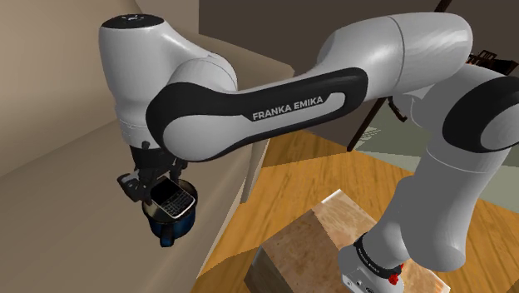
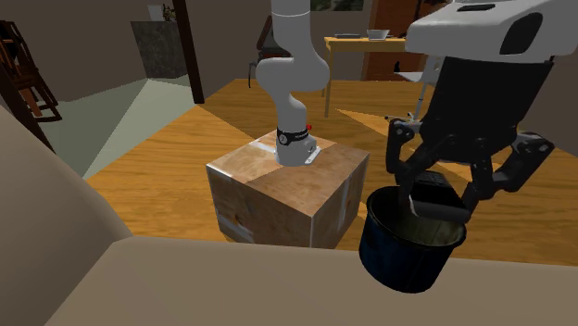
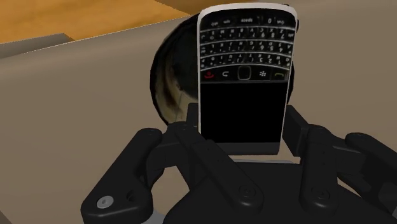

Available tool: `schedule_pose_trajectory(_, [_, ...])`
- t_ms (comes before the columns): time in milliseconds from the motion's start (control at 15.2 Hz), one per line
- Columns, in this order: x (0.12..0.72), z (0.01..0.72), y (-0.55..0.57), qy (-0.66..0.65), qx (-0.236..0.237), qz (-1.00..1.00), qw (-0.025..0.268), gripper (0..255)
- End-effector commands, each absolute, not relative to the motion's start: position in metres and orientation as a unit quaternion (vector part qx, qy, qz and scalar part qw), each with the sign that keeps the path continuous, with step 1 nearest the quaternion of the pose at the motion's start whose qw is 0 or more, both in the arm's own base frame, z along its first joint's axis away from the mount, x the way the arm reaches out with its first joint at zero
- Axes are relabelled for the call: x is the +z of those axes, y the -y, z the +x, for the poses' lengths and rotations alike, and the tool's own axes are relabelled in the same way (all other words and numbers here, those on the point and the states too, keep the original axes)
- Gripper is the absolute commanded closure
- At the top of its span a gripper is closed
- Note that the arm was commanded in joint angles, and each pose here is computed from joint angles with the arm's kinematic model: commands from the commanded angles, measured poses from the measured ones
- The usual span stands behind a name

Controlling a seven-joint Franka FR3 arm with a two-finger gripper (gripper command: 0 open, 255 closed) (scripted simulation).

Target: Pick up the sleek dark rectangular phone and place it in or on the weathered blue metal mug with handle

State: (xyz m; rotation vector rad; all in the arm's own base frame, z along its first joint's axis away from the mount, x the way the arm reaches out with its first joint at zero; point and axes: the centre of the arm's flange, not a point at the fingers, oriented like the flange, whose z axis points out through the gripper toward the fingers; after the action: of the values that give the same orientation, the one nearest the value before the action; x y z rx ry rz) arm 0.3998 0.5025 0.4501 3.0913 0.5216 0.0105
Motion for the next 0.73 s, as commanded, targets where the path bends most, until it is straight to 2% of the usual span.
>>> schedule_pose_trajectory(0, [0.4412, 0.4005, -0.5025, -0.166, 0.004, 0.986, 0.003, 255])
schedule_pose_trajectory(462, [0.4412, 0.4005, -0.5025, -0.166, 0.004, 0.986, 0.003, 255])
schedule_pose_trajectory(528, [0.4412, 0.4005, -0.5025, -0.166, 0.004, 0.986, 0.003, 0])
schedule_pose_trajectory(660, [0.4412, 0.4005, -0.5025, -0.166, 0.004, 0.986, 0.003, 0])
